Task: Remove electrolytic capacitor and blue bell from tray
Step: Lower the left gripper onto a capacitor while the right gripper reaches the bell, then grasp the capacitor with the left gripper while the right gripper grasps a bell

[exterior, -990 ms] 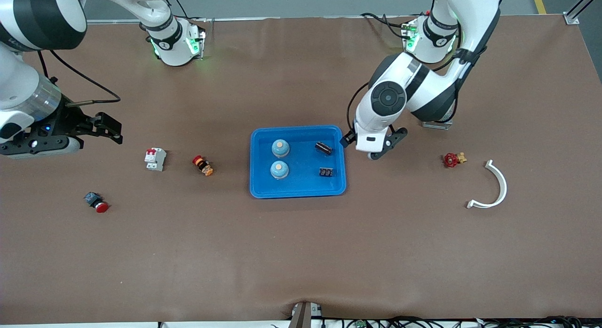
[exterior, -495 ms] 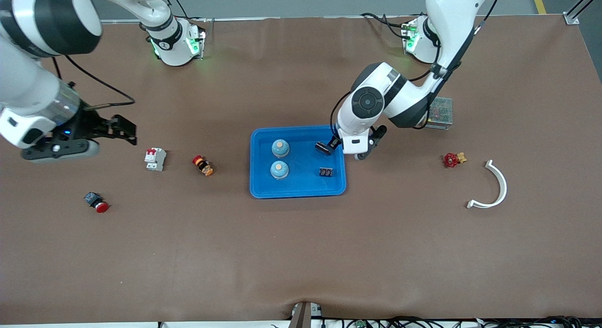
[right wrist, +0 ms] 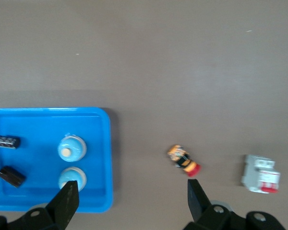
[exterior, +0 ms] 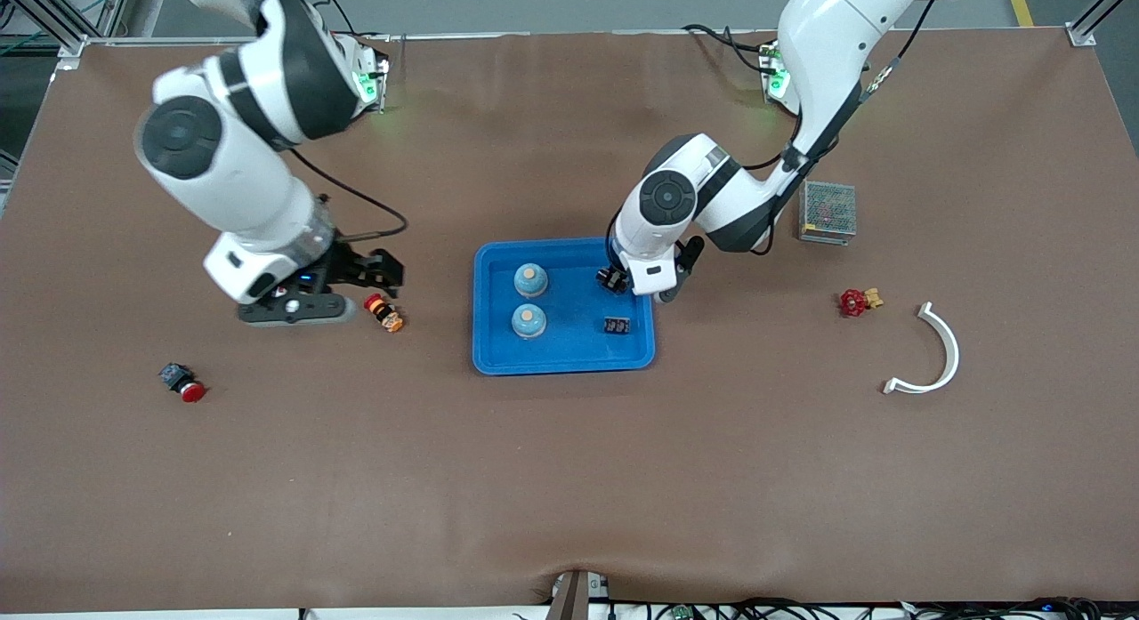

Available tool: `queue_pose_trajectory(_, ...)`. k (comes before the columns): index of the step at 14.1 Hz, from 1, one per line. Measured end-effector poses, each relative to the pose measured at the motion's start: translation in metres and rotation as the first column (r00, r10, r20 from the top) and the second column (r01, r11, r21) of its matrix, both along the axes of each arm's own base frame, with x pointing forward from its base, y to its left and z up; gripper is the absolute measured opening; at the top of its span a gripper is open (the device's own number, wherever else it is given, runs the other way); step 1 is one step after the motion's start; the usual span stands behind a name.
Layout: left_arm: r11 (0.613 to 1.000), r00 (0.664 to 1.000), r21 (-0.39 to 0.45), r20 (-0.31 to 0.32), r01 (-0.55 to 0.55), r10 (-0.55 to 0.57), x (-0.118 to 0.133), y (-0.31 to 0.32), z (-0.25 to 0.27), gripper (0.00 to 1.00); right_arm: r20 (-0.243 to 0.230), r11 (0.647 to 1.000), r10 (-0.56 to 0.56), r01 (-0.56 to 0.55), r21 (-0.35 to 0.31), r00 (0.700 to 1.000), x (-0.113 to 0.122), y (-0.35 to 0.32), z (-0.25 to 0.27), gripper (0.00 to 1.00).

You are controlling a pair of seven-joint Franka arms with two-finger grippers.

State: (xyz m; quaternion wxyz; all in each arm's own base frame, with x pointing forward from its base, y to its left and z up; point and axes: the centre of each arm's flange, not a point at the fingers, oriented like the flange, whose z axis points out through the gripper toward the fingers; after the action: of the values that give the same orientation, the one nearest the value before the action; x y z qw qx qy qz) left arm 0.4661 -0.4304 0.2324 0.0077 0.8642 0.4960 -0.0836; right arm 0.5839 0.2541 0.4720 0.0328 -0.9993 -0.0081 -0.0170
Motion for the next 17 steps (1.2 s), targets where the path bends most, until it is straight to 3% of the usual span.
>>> queue_pose_trajectory(3, 0.999, 0.999, 0.019, 0.015, -0.034, 0.033, -0.002, -0.005, -0.014, 0.63, 0.008, 0.998, -0.060, 0.060, 0.014, 0.998, 0.001, 0.026, -0.023, 1.00)
queue_pose_trajectory(10, 0.999, 0.999, 0.032, 0.048, 0.000, -0.002, -0.008, -0.014, -0.035, 0.59, 0.019, 0.976, -0.210, 0.209, 0.060, 0.977, -0.005, 0.099, -0.096, 1.00)
queue_pose_trajectory(12, 0.999, 0.999, 0.041, 0.052, 0.012, -0.015, -0.008, -0.013, -0.040, 0.45, 0.015, 0.975, -0.214, 0.212, 0.063, 0.977, -0.006, 0.111, -0.122, 1.00)
queue_pose_trajectory(16, 0.999, 0.998, 0.044, 0.056, 0.019, -0.022, -0.007, -0.013, -0.042, 0.42, 0.005, 0.976, -0.211, 0.210, 0.058, 0.978, -0.004, 0.118, -0.162, 1.00)
queue_pose_trajectory(17, 0.999, 0.998, 0.044, 0.055, 0.019, -0.022, -0.006, -0.013, -0.043, 0.37, 0.004, 0.977, -0.207, 0.207, 0.058, 0.978, -0.005, 0.121, -0.171, 1.00)
